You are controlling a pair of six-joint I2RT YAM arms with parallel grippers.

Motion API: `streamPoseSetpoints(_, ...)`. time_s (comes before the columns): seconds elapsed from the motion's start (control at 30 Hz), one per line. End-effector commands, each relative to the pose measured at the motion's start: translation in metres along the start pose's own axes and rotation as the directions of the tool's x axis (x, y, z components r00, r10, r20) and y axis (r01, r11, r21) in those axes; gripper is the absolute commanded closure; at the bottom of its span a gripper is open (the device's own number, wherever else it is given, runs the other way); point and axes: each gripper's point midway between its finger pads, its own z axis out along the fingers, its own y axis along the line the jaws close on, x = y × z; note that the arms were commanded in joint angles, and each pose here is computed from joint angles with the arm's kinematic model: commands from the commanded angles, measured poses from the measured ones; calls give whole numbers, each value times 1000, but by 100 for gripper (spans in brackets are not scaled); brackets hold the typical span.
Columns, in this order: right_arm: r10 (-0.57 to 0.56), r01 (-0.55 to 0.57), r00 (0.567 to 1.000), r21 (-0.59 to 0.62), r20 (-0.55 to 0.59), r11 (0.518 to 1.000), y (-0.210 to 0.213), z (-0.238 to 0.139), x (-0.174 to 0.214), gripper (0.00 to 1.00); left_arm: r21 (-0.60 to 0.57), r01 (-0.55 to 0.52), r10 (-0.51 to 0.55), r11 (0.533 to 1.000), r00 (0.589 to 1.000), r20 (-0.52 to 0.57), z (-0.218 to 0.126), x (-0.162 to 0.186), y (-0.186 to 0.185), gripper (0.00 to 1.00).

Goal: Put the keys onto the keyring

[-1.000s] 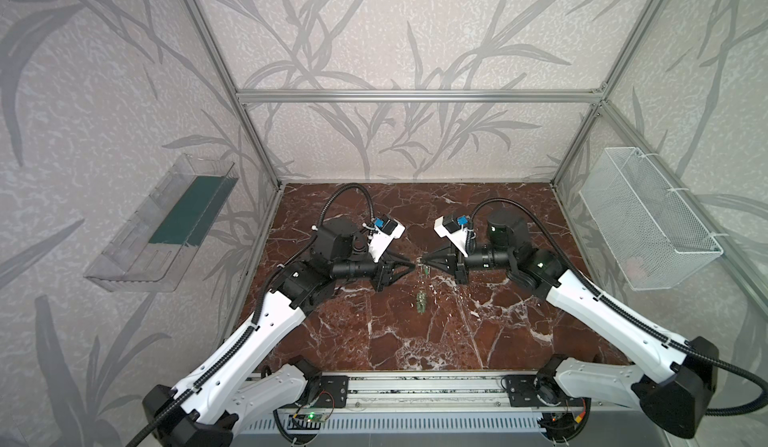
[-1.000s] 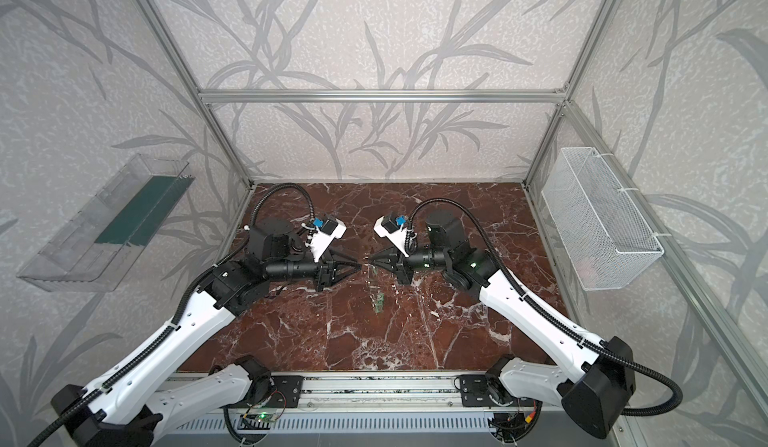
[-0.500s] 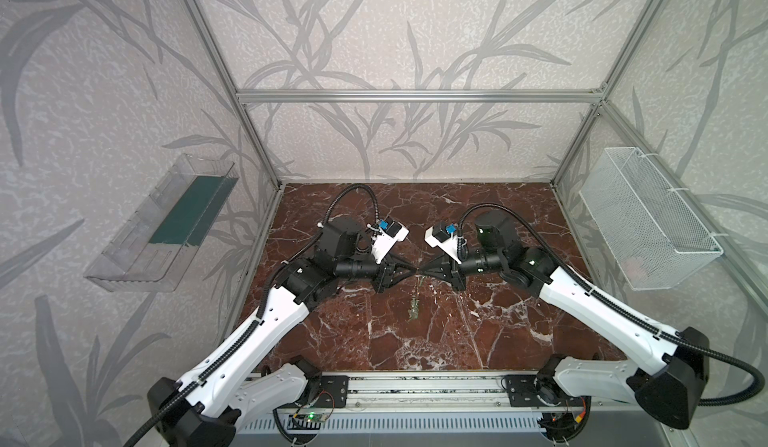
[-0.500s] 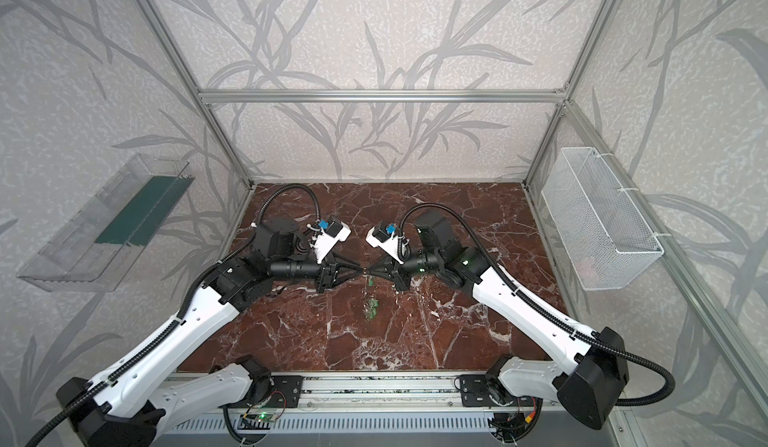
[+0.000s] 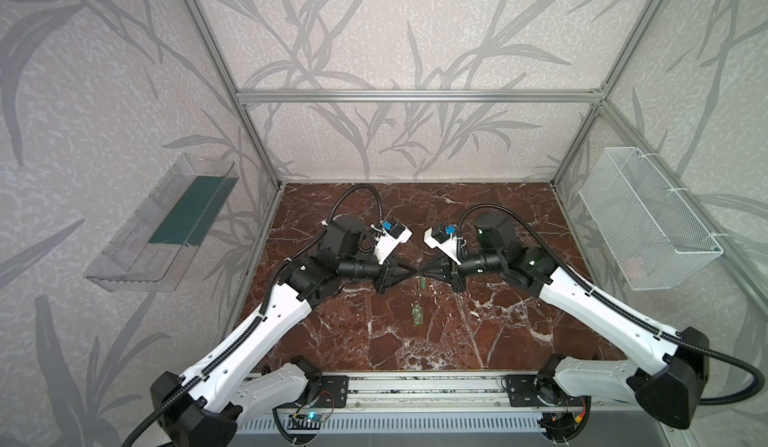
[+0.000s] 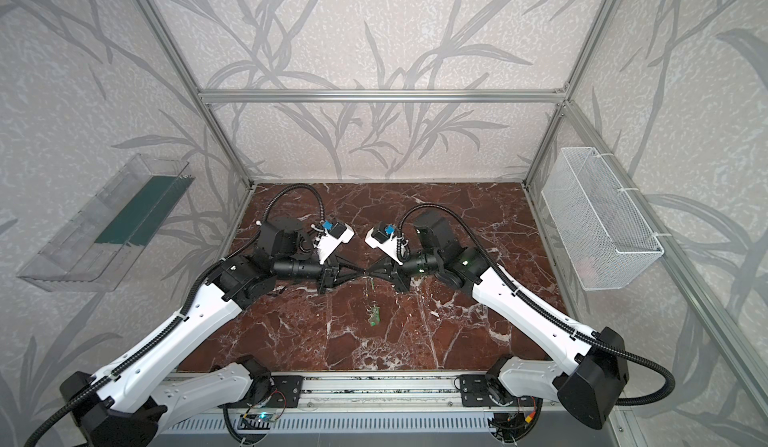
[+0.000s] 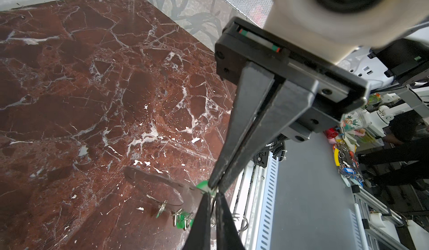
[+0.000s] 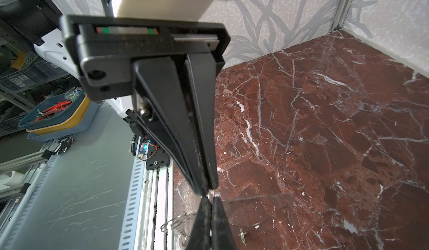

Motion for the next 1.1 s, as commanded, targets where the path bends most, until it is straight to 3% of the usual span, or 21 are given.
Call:
streamPoseSetpoints(0.0,-61,63,996,-35,59,997,13,-4,-24,100,9,-40,40,999,999,28,-2,-11,-6,100)
streamPoseSetpoints(0.3,-74,70,992,44,101,997,6,-10,-28,97,-58,-68,74,996,991,110,-13,-24,-4,100)
streamPoseSetpoints(0.33,-79,73,991,62,112,995,5,-13,-29,94,-66,-73,81,995,989,127,-15,-27,-5,100)
streamPoseSetpoints(0.4,-85,71,988,105,132,992,1,-17,-29,75,-84,-77,89,994,984,153,-19,-31,-4,100)
streamPoseSetpoints(0.43,-90,72,986,126,144,989,-1,-20,-30,73,-93,-78,93,993,982,164,-20,-33,-4,100)
streamPoseSetpoints(0.7,-93,37,965,221,247,975,-5,-37,-35,68,-139,-76,114,987,950,291,-35,-51,-6,100)
streamPoseSetpoints(0.9,-139,30,934,317,328,948,-14,-51,-41,68,-208,-64,153,976,882,445,-56,-66,-4,100)
streamPoseSetpoints(1.07,-206,78,914,346,349,935,-13,-52,-43,66,-221,-64,168,973,855,492,-63,-68,-5,100)
